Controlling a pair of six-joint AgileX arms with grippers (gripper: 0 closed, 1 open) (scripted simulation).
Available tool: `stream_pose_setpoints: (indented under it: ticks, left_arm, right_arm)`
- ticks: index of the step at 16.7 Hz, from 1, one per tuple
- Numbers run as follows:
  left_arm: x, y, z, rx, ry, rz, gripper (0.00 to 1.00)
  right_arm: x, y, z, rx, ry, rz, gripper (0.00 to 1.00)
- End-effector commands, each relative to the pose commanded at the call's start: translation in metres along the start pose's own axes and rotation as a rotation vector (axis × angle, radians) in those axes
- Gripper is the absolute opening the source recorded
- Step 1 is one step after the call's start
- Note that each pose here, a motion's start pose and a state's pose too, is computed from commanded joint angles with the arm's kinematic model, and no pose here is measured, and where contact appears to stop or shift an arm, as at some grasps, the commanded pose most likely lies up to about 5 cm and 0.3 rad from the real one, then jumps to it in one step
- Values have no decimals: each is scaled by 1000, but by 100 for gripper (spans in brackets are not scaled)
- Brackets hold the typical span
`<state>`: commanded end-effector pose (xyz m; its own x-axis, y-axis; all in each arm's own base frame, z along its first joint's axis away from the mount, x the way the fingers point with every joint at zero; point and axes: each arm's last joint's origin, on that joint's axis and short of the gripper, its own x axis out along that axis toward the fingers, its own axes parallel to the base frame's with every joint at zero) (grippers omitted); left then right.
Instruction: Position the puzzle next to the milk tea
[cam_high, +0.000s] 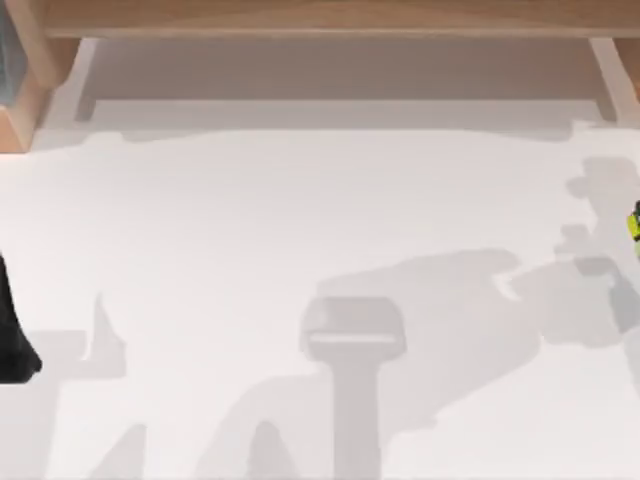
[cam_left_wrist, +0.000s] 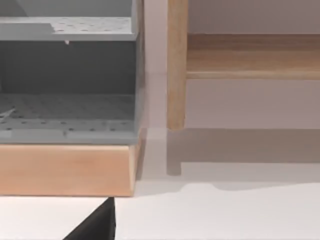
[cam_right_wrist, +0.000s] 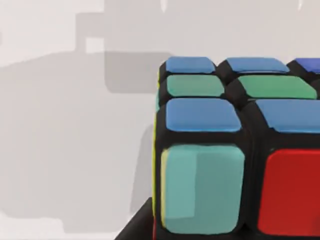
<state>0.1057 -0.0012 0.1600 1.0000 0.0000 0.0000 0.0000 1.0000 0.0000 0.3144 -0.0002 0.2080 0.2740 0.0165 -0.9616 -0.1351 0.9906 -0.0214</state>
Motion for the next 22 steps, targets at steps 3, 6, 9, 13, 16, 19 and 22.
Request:
stream_pose_setpoints:
  ticks: [3, 6, 9, 13, 16, 19, 22]
  left_arm:
    - [0, 0, 0, 0, 0, 0, 100]
    - [0, 0, 0, 0, 0, 0, 100]
    - [0, 0, 0, 0, 0, 0, 100]
    - [0, 0, 0, 0, 0, 0, 100]
    - [0, 0, 0, 0, 0, 0, 100]
    - [0, 0, 0, 0, 0, 0, 100]
    - [0, 0, 0, 0, 0, 0, 100]
  right_arm:
    - [4, -11, -32, 90, 200, 17, 0]
    - [2, -17, -47, 140, 280, 20, 0]
    - [2, -17, -48, 142, 283, 20, 0]
    - [3, -15, -46, 136, 281, 22, 0]
    - [2, -13, -44, 124, 270, 26, 0]
    - [1, -11, -42, 114, 258, 30, 0]
    - [0, -9, -41, 107, 245, 33, 0]
